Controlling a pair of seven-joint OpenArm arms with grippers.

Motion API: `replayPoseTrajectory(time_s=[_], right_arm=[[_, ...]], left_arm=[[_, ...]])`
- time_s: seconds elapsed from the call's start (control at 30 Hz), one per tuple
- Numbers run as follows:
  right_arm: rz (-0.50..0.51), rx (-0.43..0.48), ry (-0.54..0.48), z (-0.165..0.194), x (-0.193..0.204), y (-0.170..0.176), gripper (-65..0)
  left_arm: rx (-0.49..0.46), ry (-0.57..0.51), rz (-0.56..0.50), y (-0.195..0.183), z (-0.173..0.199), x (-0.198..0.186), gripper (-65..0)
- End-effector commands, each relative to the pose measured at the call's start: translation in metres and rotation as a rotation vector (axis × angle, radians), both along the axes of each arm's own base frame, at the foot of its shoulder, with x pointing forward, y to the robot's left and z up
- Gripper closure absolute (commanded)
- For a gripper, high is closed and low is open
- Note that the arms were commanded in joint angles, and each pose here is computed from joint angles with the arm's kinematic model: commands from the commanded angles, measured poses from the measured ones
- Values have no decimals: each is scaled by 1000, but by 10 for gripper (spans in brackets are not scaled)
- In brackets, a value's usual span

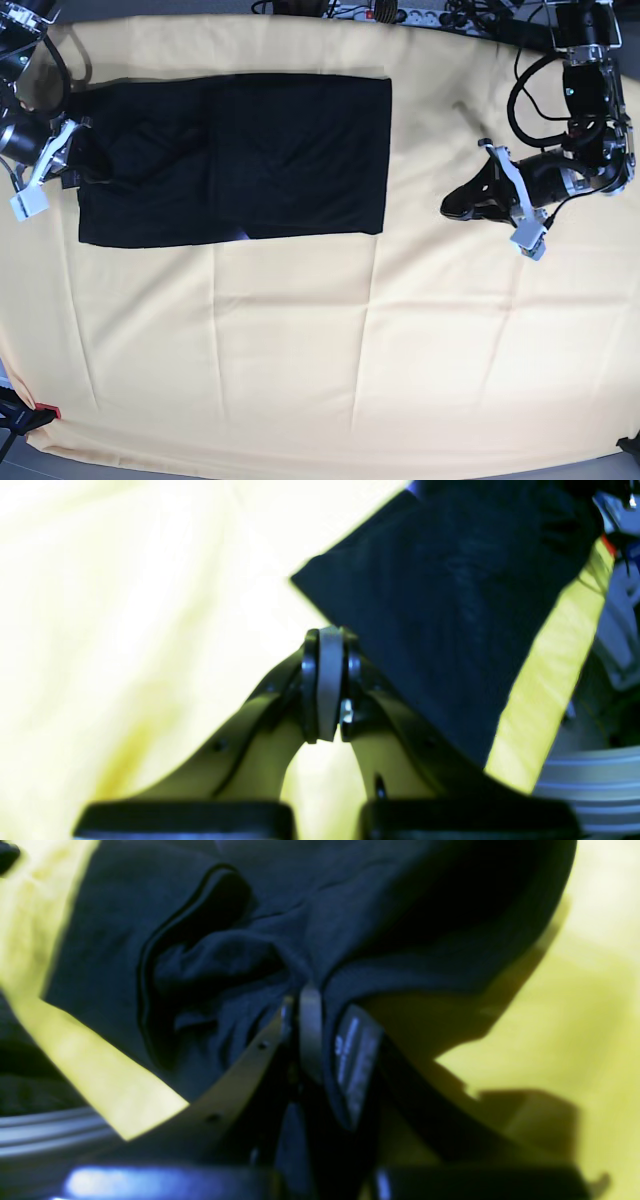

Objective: Fold the T-shirt properly
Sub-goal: 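Release the left gripper and slide the shirt with the right gripper, then fold the shirt end held by the right gripper over onto the stack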

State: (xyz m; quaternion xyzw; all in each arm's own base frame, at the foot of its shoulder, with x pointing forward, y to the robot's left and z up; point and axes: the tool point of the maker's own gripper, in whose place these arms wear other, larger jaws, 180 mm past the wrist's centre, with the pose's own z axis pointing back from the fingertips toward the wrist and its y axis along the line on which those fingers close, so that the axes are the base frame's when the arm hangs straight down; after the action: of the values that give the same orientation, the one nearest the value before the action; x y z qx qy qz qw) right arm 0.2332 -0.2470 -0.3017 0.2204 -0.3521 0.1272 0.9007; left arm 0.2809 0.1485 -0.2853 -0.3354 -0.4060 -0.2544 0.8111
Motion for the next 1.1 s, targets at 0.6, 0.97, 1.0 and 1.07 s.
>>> replayPoseTrajectory(time_s=[0.6,0.97,1.0,1.07], right_arm=[[167,307,-399,95,-1,141,0],[370,346,-271,66,-9,244,0],[381,348,-267,63,-9,251,0],[402,346,-253,55,-8,265,0]], left_arm=[[-36,62,11,3,-13,-27,0],[-36,65,11,3,-13,-28,0],[-37,65,11,3,-13,-28,0],[-36,65,11,3,-13,-28,0]])
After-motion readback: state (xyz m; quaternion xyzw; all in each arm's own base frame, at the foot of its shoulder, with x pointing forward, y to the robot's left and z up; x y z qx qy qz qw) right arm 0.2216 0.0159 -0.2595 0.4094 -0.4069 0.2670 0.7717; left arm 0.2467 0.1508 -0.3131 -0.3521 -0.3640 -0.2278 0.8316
